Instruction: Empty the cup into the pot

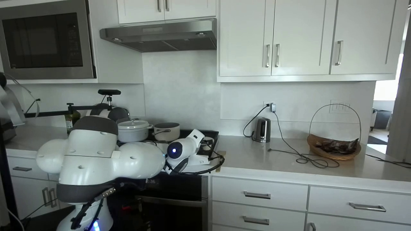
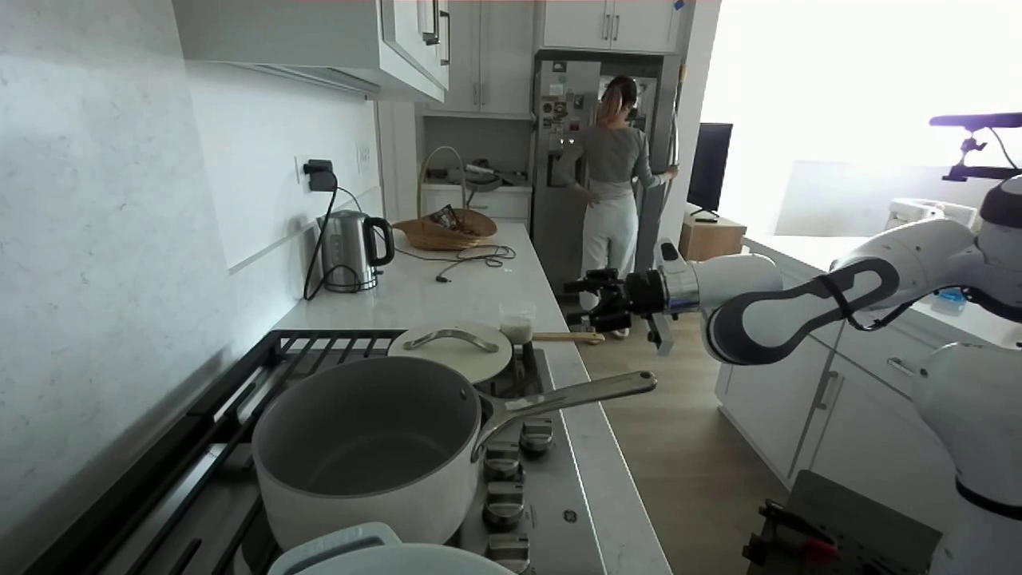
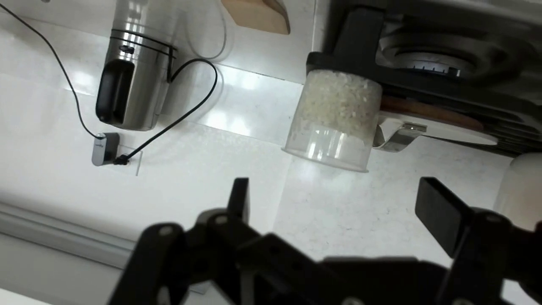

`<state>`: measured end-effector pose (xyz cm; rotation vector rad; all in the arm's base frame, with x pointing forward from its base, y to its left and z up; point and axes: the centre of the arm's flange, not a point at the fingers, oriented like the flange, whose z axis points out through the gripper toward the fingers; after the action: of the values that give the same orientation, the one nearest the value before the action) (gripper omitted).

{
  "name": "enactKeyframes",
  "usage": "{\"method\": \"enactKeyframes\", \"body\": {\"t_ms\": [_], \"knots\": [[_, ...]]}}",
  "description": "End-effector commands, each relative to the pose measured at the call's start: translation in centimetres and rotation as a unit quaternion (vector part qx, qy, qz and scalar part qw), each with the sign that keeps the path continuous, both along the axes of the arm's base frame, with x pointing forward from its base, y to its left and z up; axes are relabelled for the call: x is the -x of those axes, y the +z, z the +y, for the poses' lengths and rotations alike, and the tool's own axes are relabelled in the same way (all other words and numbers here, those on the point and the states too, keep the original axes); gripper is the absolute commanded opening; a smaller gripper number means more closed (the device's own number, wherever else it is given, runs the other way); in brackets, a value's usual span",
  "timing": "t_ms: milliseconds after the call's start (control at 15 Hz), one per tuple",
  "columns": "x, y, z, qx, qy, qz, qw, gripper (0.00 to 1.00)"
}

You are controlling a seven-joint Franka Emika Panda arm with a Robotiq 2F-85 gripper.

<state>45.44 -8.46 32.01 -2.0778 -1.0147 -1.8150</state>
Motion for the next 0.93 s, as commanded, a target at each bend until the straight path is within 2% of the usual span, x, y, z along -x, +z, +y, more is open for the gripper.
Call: {"method": "enactKeyframes", "body": {"t_ms": [0,400,867], "knots": [[-1.8,-1.1,1.9,-0.005,0.026,-0.017,0.9995,1.00],[-4.3,-1.4,4.9,-0.022,0.060,-0.023,0.9977,1.00],[-6.5,-2.2,4.7,-0.032,0.058,-0.021,0.9976,1.00]]}}
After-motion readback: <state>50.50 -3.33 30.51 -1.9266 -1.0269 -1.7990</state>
